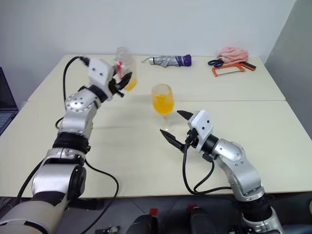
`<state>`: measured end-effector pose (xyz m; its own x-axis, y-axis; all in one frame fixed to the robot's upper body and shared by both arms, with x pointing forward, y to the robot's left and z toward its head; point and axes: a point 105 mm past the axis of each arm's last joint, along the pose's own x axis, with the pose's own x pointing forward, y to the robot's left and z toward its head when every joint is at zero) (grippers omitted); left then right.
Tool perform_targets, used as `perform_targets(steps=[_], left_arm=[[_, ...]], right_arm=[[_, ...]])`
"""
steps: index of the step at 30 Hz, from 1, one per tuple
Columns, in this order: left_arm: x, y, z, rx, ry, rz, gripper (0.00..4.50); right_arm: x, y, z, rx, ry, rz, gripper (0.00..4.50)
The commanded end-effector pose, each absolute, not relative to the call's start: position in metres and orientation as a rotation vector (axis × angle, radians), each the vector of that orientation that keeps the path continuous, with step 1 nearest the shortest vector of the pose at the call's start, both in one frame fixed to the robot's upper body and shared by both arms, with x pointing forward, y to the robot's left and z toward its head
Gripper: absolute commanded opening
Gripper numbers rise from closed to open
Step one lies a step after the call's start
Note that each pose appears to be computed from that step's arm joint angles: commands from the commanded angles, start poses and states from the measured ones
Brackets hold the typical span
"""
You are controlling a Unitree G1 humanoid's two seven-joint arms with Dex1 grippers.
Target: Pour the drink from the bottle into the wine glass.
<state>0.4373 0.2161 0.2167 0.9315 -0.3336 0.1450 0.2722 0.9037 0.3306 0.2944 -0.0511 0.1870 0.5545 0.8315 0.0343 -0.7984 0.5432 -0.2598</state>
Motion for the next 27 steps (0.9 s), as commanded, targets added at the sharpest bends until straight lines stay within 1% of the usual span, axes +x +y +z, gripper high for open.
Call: perform_targets(steps=[1, 3, 6, 9, 12, 19, 21, 22, 25, 26, 27], left_arm=[[0.424, 0.243, 0.216, 0.224, -0.18, -0.246, 1.67], [0.416, 0.258, 0.205, 0.179, -0.14, -0.204, 1.67], [0.408, 0.272, 0.196, 0.13, -0.111, -0.154, 1.67], [0.402, 0.285, 0.188, 0.069, -0.086, -0.114, 1.67], [0.399, 0.297, 0.178, 0.06, -0.058, -0.088, 1.67], [0.398, 0.303, 0.159, 0.051, -0.008, -0.086, 1.67], [0.397, 0.305, 0.157, 0.06, -0.007, -0.087, 2.39], [0.397, 0.304, 0.156, 0.06, -0.009, -0.094, 2.67], [0.396, 0.303, 0.155, 0.065, -0.019, -0.108, 3.7], [0.395, 0.302, 0.154, 0.073, -0.019, -0.112, 3.92], [0.394, 0.301, 0.153, 0.08, -0.02, -0.117, 4.3]], right_arm=[[0.284, -0.034, 0.2, -0.206, -0.16, 1.062, 4.5], [0.281, -0.027, 0.202, -0.198, -0.145, 1.105, 4.5], [0.281, -0.017, 0.204, -0.211, -0.139, 1.129, 4.5], [0.283, -0.008, 0.206, -0.216, -0.143, 1.142, 4.5], [0.283, 0.0, 0.207, -0.22, -0.153, 1.164, 4.5], [0.283, 0.006, 0.208, -0.222, -0.162, 1.176, 4.5], [0.283, 0.006, 0.208, -0.223, -0.161, 1.176, 4.5], [0.283, 0.006, 0.208, -0.224, -0.16, 1.176, 4.5], [0.282, 0.005, 0.207, -0.225, -0.156, 1.175, 4.5], [0.282, 0.005, 0.206, -0.225, -0.155, 1.174, 4.5], [0.282, 0.004, 0.206, -0.225, -0.153, 1.172, 4.5]])
